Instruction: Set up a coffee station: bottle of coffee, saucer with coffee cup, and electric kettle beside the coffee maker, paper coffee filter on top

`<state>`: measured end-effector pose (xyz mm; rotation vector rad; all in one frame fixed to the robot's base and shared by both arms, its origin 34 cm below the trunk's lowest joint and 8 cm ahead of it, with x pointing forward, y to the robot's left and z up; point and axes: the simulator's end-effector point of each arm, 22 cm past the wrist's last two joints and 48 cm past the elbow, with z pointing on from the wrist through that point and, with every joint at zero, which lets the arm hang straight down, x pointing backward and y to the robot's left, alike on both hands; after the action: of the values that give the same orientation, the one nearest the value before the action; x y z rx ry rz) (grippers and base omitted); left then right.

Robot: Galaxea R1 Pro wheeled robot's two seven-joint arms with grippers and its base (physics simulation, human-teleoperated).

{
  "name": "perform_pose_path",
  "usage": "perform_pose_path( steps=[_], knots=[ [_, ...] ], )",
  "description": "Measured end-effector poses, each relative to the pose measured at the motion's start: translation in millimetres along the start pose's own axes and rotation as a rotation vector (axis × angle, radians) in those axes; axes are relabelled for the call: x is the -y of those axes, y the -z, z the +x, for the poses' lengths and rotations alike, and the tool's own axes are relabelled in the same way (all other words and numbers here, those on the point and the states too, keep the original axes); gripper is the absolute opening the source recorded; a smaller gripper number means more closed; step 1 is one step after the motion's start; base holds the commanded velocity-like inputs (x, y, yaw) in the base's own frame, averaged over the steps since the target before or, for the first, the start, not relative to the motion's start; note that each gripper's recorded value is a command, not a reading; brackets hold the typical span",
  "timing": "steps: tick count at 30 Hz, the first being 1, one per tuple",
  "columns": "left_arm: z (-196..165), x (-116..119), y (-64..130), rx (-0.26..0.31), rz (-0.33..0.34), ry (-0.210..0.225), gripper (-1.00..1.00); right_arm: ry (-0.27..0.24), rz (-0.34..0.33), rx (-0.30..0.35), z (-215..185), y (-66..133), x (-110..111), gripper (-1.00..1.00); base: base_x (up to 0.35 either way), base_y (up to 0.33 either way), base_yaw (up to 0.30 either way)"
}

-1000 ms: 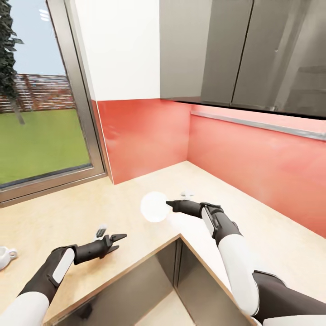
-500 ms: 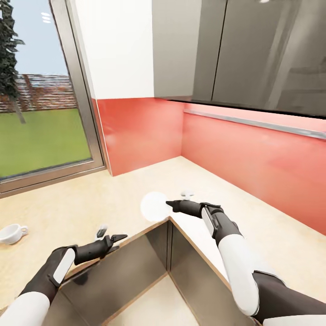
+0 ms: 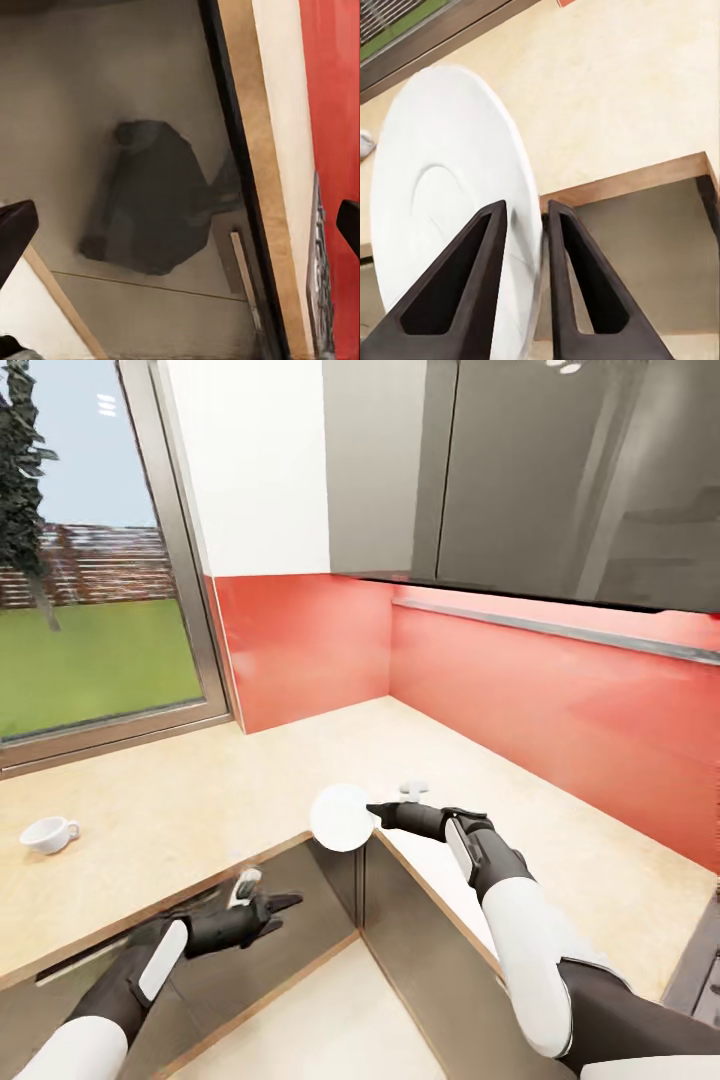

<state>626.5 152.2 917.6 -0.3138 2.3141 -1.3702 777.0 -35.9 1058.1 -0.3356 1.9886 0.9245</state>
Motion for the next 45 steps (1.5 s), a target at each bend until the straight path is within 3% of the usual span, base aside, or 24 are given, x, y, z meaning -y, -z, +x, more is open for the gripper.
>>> perform_pose_path(
  steps=[1,3,6,8,10,11,14,16,17,19,22,24,27,45],
  knots=[
    [37.1,-21.6,-2.8,-0.058,-0.040,0.023,1.00,-0.003,-0.001,-0.003,1.6,-0.3,-0.3,-1.00,-0.207,-0.071,0.206],
    [70.8,-45.2,0.4,-0.097,-0.086,0.047,1.00,-0.004,-0.001,-0.005,2.6,-0.4,-0.6,-1.00,-0.101,-0.030,0.248],
    [106.7,-74.7,8.0,-0.123,-0.146,0.057,1.00,-0.004,-0.001,-0.005,2.7,-0.3,-0.4,-1.00,-0.034,-0.010,0.268],
    [147.5,-108.6,21.2,-0.139,-0.215,0.045,1.00,-0.003,-0.001,-0.006,3.0,-0.4,-0.6,-1.00,-0.009,-0.003,0.275],
    [179.4,-128.3,31.6,-0.156,-0.253,0.043,1.00,-0.004,-0.001,-0.007,3.3,-0.5,-0.6,-1.00,-0.003,-0.001,0.277],
    [201.5,-141.4,39.6,-0.174,-0.283,0.033,1.00,-0.004,-0.001,-0.007,3.5,-0.5,-0.6,-1.00,-0.001,0.000,0.278],
    [272.7,-190.4,73.1,-0.275,-0.419,-0.063,1.00,-0.004,-0.001,-0.007,3.6,-0.6,-0.6,-1.00,0.000,0.000,0.278],
    [312.7,-223.0,96.0,-0.329,-0.508,-0.064,1.00,-0.004,-0.001,-0.007,3.5,-0.6,-0.6,-1.00,0.000,0.000,0.278],
    [320.9,-230.1,101.2,-0.335,-0.528,-0.059,1.00,-0.004,-0.001,-0.007,3.4,-0.5,-0.6,-1.00,0.000,0.000,0.278],
    [340.9,-260.4,126.5,-0.343,-0.629,-0.080,1.00,-0.004,-0.001,-0.008,4.0,-0.6,-0.5,-1.00,0.000,0.000,0.278],
    [345.4,-299.5,162.2,-0.330,-0.825,-0.120,1.00,-0.003,0.000,-0.010,4.7,-0.7,-0.4,-1.00,0.000,0.000,0.278],
    [343.5,-311.1,173.6,-0.322,-0.912,-0.135,1.00,-0.003,0.000,-0.011,5.0,-0.8,-0.4,-1.00,0.000,0.000,0.278],
    [340.9,-316.5,179.5,-0.314,-0.956,-0.144,1.00,-0.003,-0.001,-0.011,5.1,-0.8,-0.5,-1.00,0.000,0.000,0.278],
    [337.0,-320.3,185.4,-0.309,-0.975,-0.154,1.00,-0.003,-0.001,-0.011,5.1,-0.8,-0.4,-1.00,0.000,0.000,0.278]
  ],
)
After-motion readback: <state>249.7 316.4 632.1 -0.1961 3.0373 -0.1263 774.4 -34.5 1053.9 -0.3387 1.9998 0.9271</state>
